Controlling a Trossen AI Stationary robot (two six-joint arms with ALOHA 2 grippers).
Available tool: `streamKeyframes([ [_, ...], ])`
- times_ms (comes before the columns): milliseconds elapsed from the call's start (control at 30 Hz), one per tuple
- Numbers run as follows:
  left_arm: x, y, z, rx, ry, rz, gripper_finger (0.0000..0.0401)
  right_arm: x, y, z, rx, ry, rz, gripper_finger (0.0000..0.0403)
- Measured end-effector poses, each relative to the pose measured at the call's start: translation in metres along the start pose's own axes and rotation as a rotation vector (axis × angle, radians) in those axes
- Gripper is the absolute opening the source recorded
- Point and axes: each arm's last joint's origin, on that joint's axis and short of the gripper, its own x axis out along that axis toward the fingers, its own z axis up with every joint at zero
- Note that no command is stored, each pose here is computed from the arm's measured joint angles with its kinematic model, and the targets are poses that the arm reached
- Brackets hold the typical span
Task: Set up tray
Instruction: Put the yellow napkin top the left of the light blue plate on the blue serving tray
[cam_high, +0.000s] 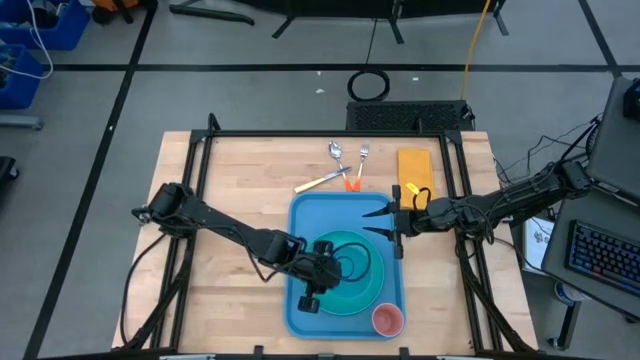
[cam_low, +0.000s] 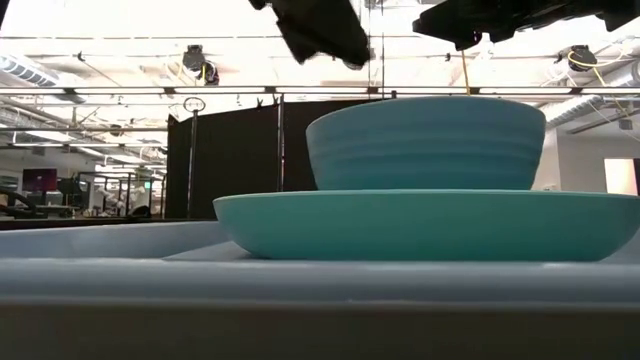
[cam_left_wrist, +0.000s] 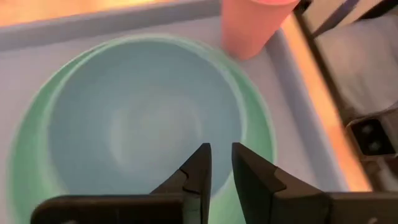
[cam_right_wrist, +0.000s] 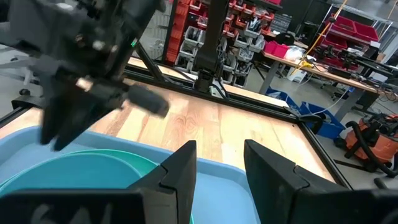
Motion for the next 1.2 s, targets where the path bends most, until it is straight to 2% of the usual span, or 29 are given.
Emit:
streamKeyframes([
  [200, -0.029, -0.005, -0.005, 0.019, 0.044, 0.183, 0.0065, 0.000, 0.000, -0.001, -0.002, 0.009, 0.002, 0.0123],
  [300, -0.035, -0.010, -0.011, 0.031, 0.071, 0.307, 0.0065, 0.000, 0.000, -0.002, -0.001, 0.015, 0.003, 0.0123],
  [400, -0.037, -0.015, -0.017, 0.047, 0.097, 0.406, 0.0065, 0.000, 0.000, -0.002, 0.010, 0.019, 0.004, 0.0123],
  [500, -0.031, -0.018, -0.025, 0.037, 0.088, 0.450, 0.0059, 0.000, 0.000, -0.002, 0.013, 0.022, 0.004, 0.0123],
  [667, -0.019, -0.013, -0.061, -0.039, 0.124, 0.520, 0.0012, 0.000, 0.000, -0.003, 0.045, 0.028, -0.010, 0.0123],
  [800, -0.019, -0.013, -0.095, -0.132, 0.053, 0.563, 0.0010, 0.000, -0.002, -0.003, 0.043, 0.043, -0.086, 0.0123],
  [900, -0.028, -0.018, -0.109, -0.172, -0.110, 0.555, 0.0009, -0.001, -0.005, -0.005, 0.040, 0.065, -0.137, 0.0123],
  [1067, -0.046, -0.019, -0.141, -0.222, -0.337, 0.633, 0.0010, -0.002, -0.015, -0.007, 0.098, 0.092, -0.247, 0.0123],
  [1200, -0.054, -0.015, -0.156, -0.306, -0.503, 0.630, 0.0017, -0.004, -0.028, -0.021, 0.170, 0.205, -0.306, 0.0123],
])
